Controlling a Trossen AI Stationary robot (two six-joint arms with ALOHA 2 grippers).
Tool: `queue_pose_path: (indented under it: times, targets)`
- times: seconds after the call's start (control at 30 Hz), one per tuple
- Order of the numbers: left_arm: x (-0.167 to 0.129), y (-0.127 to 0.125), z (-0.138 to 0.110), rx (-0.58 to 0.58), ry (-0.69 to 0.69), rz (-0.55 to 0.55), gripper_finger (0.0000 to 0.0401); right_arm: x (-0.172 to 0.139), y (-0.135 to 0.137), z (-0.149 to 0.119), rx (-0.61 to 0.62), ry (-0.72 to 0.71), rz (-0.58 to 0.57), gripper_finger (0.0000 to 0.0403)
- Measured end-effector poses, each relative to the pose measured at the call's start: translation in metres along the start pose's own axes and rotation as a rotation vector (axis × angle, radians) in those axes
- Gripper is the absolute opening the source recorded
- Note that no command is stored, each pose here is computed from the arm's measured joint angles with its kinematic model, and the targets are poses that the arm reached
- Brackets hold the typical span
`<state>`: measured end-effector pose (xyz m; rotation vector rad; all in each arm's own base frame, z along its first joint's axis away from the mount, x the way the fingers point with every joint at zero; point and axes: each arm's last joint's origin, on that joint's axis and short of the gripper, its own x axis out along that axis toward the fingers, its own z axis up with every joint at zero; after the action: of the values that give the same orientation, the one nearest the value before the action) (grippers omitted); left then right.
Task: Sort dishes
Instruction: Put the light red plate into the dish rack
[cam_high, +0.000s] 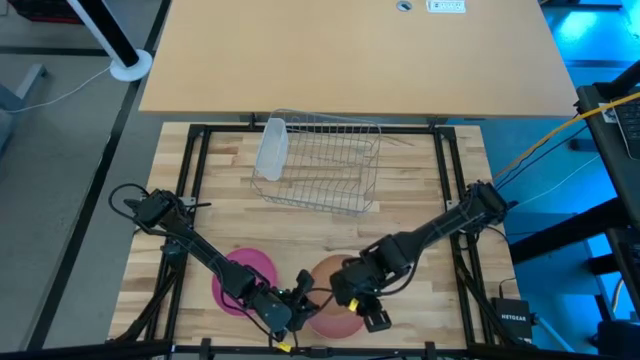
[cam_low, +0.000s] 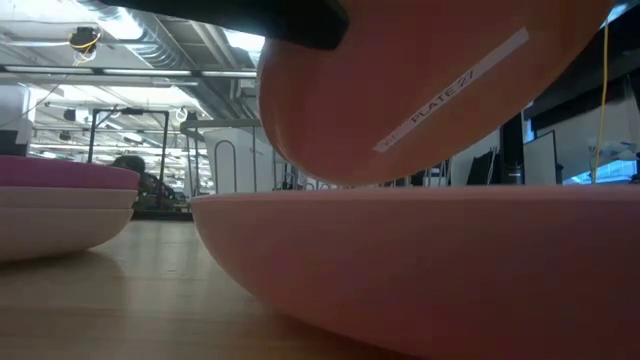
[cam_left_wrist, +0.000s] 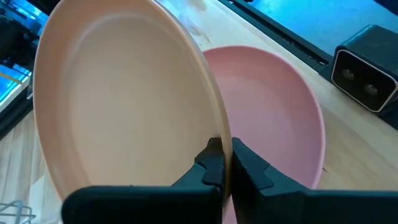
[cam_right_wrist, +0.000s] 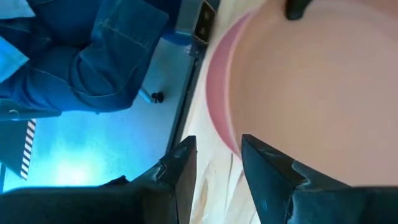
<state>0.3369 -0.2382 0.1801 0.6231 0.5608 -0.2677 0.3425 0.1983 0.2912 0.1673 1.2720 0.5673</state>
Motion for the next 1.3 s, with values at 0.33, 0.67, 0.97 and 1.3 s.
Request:
queue_pose_path:
  times: [0.33,0.67,0.97,1.3]
  targets:
    - [0.0,0.0,0.0,0.002,-0.001,0.0,0.0001,0.014,-0.01,-0.008,0.021,0.038,-0.05,0.0134]
    - [0.0,0.0,0.002,0.036,-0.018,-0.001,0.0001,0.025,-0.015,-0.012,0.023,0.041,-0.027,0.0132]
    - [0.0,0.0,0.002,0.069,-0.017,0.002,0.0001,0.026,-0.012,-0.01,-0.012,0.03,0.035,0.0023]
    - [0.0,0.0,0.001,-0.018,-0.002,0.055,0.0013,0.026,-0.011,-0.007,-0.021,-0.002,0.052,0.0013]
